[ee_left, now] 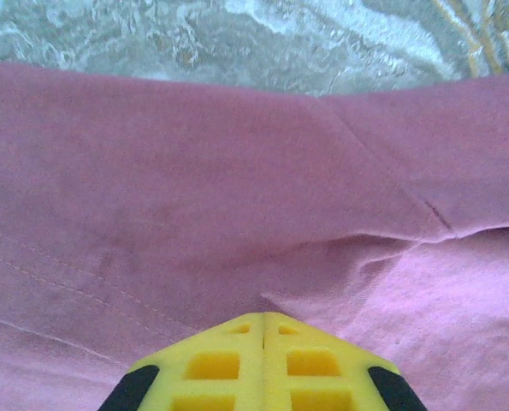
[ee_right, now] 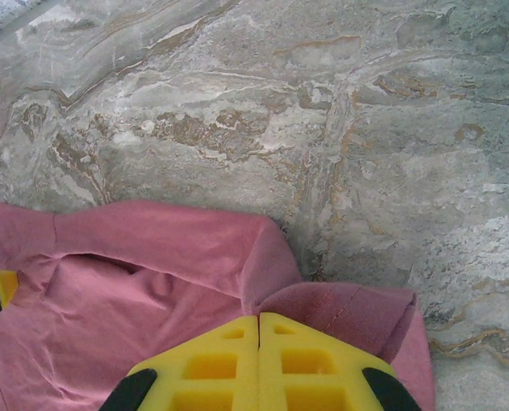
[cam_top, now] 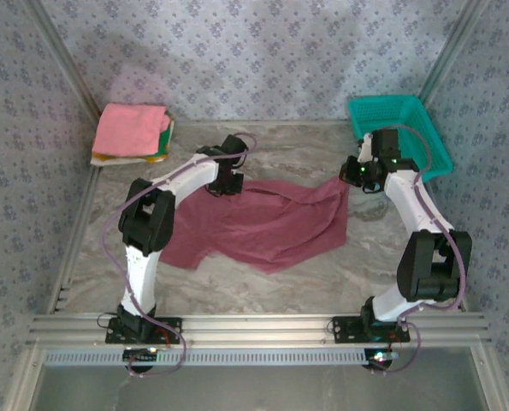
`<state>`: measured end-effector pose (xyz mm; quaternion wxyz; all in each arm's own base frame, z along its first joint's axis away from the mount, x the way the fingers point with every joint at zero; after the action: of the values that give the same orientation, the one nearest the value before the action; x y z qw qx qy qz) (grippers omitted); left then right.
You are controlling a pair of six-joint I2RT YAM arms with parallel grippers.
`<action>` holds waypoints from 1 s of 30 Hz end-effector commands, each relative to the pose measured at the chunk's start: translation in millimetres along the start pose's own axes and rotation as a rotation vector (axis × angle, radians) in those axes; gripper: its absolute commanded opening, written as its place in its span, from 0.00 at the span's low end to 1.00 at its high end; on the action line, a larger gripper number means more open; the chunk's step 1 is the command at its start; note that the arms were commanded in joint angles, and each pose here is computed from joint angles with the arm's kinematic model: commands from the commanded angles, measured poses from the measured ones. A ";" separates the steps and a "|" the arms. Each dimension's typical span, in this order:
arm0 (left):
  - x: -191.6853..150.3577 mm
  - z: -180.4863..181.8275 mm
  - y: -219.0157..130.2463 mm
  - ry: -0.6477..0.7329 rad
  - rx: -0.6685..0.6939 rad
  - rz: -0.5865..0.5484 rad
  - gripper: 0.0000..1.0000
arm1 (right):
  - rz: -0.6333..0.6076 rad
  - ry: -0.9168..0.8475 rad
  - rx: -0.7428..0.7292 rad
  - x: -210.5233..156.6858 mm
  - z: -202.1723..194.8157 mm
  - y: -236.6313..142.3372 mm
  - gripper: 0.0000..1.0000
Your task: Fold and stack the t-shirts
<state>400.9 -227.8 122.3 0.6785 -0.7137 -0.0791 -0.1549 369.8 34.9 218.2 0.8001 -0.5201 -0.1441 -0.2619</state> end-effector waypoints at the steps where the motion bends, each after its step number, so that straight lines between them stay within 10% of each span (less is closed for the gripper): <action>1: 1.0 2.2 -9.9 0.022 0.025 0.006 0.16 | 0.015 -0.010 0.013 -3.0 -0.5 3.2 0.00; 6: -13.7 -10.4 -8.6 0.085 0.080 0.006 0.63 | 0.020 -0.008 0.015 -2.6 -1.4 6.0 0.00; 8: -19.0 -10.8 -1.5 0.099 0.097 0.017 0.43 | 0.021 -0.009 0.021 -2.6 -1.2 7.3 0.00; 11: -21.2 -4.8 9.5 0.106 0.159 0.017 0.64 | 0.023 -0.007 0.026 -2.6 -1.1 8.7 0.00; 13: -19.7 -4.4 15.0 0.119 0.168 0.025 0.45 | 0.026 -0.005 0.029 -2.3 -1.3 9.2 0.00; 17: -15.4 -5.5 20.1 0.122 0.167 0.025 0.53 | 0.024 -0.004 0.029 -1.6 -1.9 7.0 0.00; 24: -13.8 -4.6 24.1 0.125 0.177 0.021 0.24 | 0.024 -0.001 0.029 -1.9 -3.9 7.9 0.00; 30: -8.2 -4.0 10.6 0.124 0.179 -0.010 0.26 | 0.026 -0.002 0.028 -1.4 -3.9 8.2 0.00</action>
<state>390.9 -234.1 93.0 0.7395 -0.6463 -0.0392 -0.1838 371.7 35.2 211.2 0.8084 -0.5134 -0.1351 -0.2543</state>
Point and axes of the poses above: each hand's point on the last joint's axis, 136 mm out from that joint toward the fingers, its own y axis out along the fingers, its own z axis along the line the jaws close on, x = y × z, the point moved 6 cm from there along -y, back along the fingers, and after that the axes turned 2 degrees about -y, right-handed, at the moved point
